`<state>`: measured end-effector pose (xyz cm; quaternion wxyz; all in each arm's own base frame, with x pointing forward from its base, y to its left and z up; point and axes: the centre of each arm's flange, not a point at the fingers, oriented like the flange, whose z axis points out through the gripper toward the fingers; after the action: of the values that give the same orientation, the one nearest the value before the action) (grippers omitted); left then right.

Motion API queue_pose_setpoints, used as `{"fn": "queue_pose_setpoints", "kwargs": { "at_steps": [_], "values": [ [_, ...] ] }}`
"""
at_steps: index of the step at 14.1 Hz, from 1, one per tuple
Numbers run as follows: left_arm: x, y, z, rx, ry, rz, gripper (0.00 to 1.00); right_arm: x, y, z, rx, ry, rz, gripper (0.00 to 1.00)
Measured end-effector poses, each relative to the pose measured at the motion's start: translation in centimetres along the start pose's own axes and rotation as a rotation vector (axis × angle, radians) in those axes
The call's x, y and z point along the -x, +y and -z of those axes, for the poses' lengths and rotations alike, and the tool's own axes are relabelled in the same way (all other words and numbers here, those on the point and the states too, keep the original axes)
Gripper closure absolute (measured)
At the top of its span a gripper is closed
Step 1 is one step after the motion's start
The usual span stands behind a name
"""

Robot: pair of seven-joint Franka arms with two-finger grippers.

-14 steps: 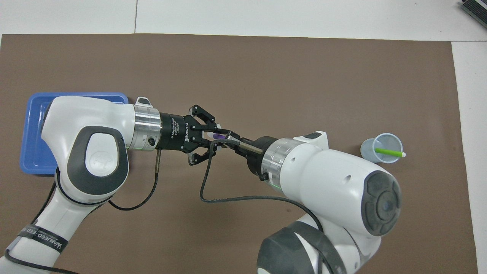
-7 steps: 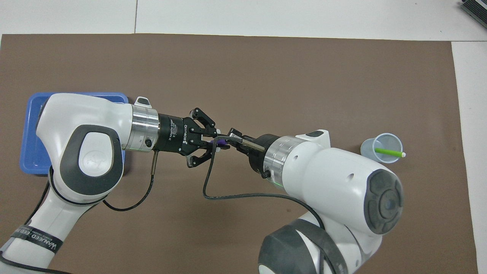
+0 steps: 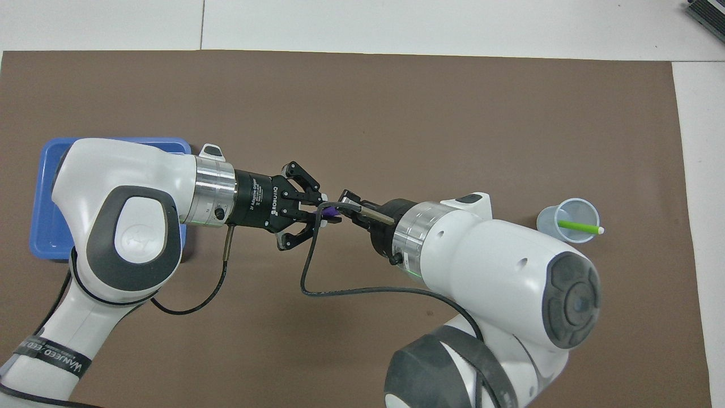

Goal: Right arm passes pens to left for tray arrangement
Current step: 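Open the right gripper and pull it back from the purple pen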

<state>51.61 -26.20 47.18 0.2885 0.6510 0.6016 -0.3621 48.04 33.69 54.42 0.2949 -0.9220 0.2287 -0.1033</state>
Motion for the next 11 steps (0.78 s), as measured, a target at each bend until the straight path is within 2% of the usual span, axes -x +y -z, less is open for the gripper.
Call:
{"fn": "queue_pose_setpoints", "kwargs": {
  "at_steps": [4, 7, 11],
  "values": [
    [-0.4, 0.0, 1.3, -0.009, -0.011, -0.027, 0.81, -0.9, 0.4, 0.2, 0.001, 0.01, -0.014, 0.34],
    [-0.5, -0.4, 1.1, -0.047, 0.014, -0.142, 0.81, -3.3, 1.6, 0.8, 0.006, 0.036, -0.028, 0.02],
    [-1.6, -1.1, 1.6, -0.143, 0.072, -0.343, 0.81, -9.5, 6.5, 2.3, 0.104, 0.028, 0.061, 0.0]
  ]
}}
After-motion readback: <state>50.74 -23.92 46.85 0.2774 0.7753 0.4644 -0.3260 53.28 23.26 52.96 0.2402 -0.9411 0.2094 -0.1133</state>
